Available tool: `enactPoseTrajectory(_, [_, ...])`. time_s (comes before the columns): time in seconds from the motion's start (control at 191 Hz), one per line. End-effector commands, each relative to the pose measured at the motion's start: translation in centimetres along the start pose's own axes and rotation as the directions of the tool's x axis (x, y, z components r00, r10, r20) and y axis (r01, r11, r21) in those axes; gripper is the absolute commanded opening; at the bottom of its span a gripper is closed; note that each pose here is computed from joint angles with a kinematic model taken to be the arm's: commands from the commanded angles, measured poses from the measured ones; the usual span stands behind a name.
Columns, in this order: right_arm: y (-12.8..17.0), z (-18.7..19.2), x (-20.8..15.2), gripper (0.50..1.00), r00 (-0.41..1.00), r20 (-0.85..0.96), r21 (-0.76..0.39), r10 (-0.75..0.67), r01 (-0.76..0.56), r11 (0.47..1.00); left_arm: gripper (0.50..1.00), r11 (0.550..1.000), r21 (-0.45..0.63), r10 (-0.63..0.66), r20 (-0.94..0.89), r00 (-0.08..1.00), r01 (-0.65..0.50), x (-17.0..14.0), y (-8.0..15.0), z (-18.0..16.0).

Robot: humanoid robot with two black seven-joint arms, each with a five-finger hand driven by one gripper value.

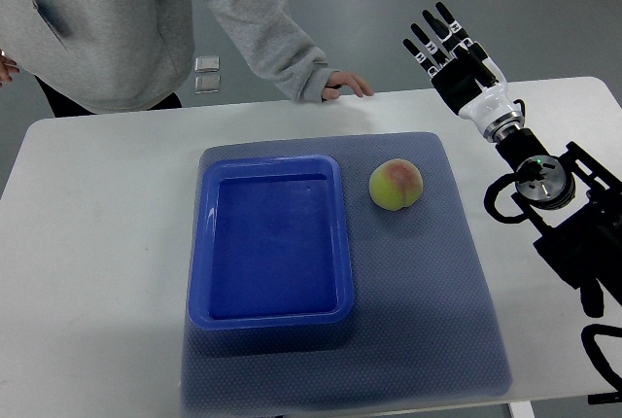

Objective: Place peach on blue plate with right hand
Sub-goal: 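Move the right hand from its raised pose toward the peach, then lower the right hand over the peach and close fingers around it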

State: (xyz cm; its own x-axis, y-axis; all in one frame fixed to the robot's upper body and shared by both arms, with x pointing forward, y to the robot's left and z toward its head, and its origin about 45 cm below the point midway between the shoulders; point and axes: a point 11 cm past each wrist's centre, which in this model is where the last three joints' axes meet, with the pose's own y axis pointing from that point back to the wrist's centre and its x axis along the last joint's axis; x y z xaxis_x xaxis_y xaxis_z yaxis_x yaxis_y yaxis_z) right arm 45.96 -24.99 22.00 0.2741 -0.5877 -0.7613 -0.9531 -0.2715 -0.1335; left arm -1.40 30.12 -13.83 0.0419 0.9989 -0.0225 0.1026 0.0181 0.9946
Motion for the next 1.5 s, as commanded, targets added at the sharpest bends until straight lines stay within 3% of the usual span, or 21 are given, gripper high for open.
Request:
enactPoseTrajectory(0.0, [0.0, 0.0, 0.0, 0.930, 1.000, 0.000, 0.000, 0.000, 0.000, 1.000, 1.000, 1.000, 0.000, -0.001, -0.003, 1.000, 0.001, 0.0, 0.0, 0.0])
enactPoseTrajectory(0.288, [-0.1, 0.7, -0.4, 0.930, 0.999, -0.033, -0.036, -0.019, 0.018, 0.999, 1.000, 1.000, 0.000, 0.003, -0.007, 1.000, -0.003, 0.1, 0.0, 0.0])
enactPoseTrajectory(0.451, [-0.6, -0.5, -1.9, 0.930, 0.930, -0.340, -0.171, -0.142, 0.087, 0.981, 1.000, 1.000, -0.001, 0.000, -0.007, 1.000, 0.000, 0.0, 0.0, -0.1])
enactPoseTrajectory(0.503, [-0.6, -0.5, -1.9, 0.930, 0.930, -0.340, -0.171, -0.142, 0.087, 0.981, 1.000, 1.000, -0.001, 0.000, -0.007, 1.000, 0.000, 0.0, 0.0, -0.1])
enactPoseTrajectory(0.509, [-0.8, -0.2, -2.5, 0.930, 0.849, -0.481, -0.266, -0.219, 0.097, 0.959, 1.000, 1.000, -0.001, -0.003, -0.007, 1.000, 0.003, -0.1, 0.0, -0.1])
enactPoseTrajectory(0.53, [-0.8, -0.1, -2.6, 0.930, 0.800, -0.544, -0.313, -0.254, 0.087, 0.946, 1.000, 1.000, -0.001, -0.003, -0.007, 1.000, 0.003, -0.1, 0.0, -0.1])
enactPoseTrajectory(0.587, [-0.8, -0.2, -2.6, 0.930, 0.659, -0.669, -0.419, -0.345, 0.049, 0.906, 1.000, 1.000, -0.001, -0.003, -0.007, 1.000, 0.003, -0.1, 0.0, -0.1])
enactPoseTrajectory(0.656, [-0.4, -0.6, -2.3, 0.930, 0.425, -0.755, -0.567, -0.499, -0.043, 0.822, 1.000, 1.000, 0.000, -0.010, -0.004, 1.000, 0.010, -0.4, 0.0, -0.1])
enactPoseTrajectory(0.698, [-0.3, -1.0, -2.6, 0.930, 0.298, -0.755, -0.631, -0.584, -0.091, 0.770, 1.000, 1.000, -0.002, -0.016, -0.003, 1.000, 0.016, -0.6, 0.0, 0.0])
enactPoseTrajectory(0.75, [-0.3, -1.0, -2.6, 0.930, 0.298, -0.755, -0.632, -0.584, -0.092, 0.770, 1.000, 1.000, -0.002, -0.016, -0.003, 1.000, 0.016, -0.6, 0.0, 0.0])
enactPoseTrajectory(0.755, [-0.1, -2.1, -3.1, 0.930, 0.156, -0.733, -0.680, -0.662, -0.160, 0.716, 1.000, 1.000, -0.002, -0.024, -0.002, 1.000, 0.024, -0.8, 0.0, 0.0])
enactPoseTrajectory(0.787, [0.0, -2.8, -3.3, 0.930, 0.076, -0.709, -0.699, -0.701, -0.210, 0.684, 1.000, 1.000, -0.002, -0.024, -0.002, 1.000, 0.024, -0.9, 0.0, 0.0])
enactPoseTrajectory(0.839, [0.1, -4.0, -3.4, 0.930, -0.044, -0.665, -0.700, -0.746, -0.312, 0.642, 1.000, 1.000, -0.002, -0.025, -0.001, 1.000, 0.025, -0.9, 0.0, 0.0])
enactPoseTrajectory(0.886, [0.1, -4.0, -3.4, 0.930, -0.044, -0.665, -0.700, -0.746, -0.312, 0.642, 1.000, 1.000, -0.002, -0.025, -0.001, 1.000, 0.025, -0.9, 0.0, 0.0])
enactPoseTrajectory(0.892, [-0.1, -4.9, -4.0, 0.930, -0.137, -0.613, -0.695, -0.778, -0.376, 0.613, 1.000, 1.000, -0.002, -0.027, -0.001, 1.000, 0.027, -0.9, 0.0, 0.0])
enactPoseTrajectory(0.934, [-0.1, -5.3, -4.5, 0.930, -0.195, -0.570, -0.691, -0.798, -0.411, 0.595, 1.000, 1.000, -0.001, -0.025, 0.000, 1.000, 0.025, -0.9, 0.0, 0.0])
enactPoseTrajectory(1.164, [0.0, -4.3, -6.6, 0.930, -0.312, -0.464, -0.708, -0.829, -0.431, 0.559, 1.000, 1.000, -0.002, -0.025, 0.003, 1.000, 0.025, -0.9, 0.0, 0.1])
enactPoseTrajectory(1.495, [0.3, -0.2, -5.5, 0.930, -0.381, -0.398, -0.708, -0.834, -0.451, 0.544, 1.000, 1.000, -0.004, -0.025, 0.001, 1.000, 0.025, -0.9, 0.0, 0.2])
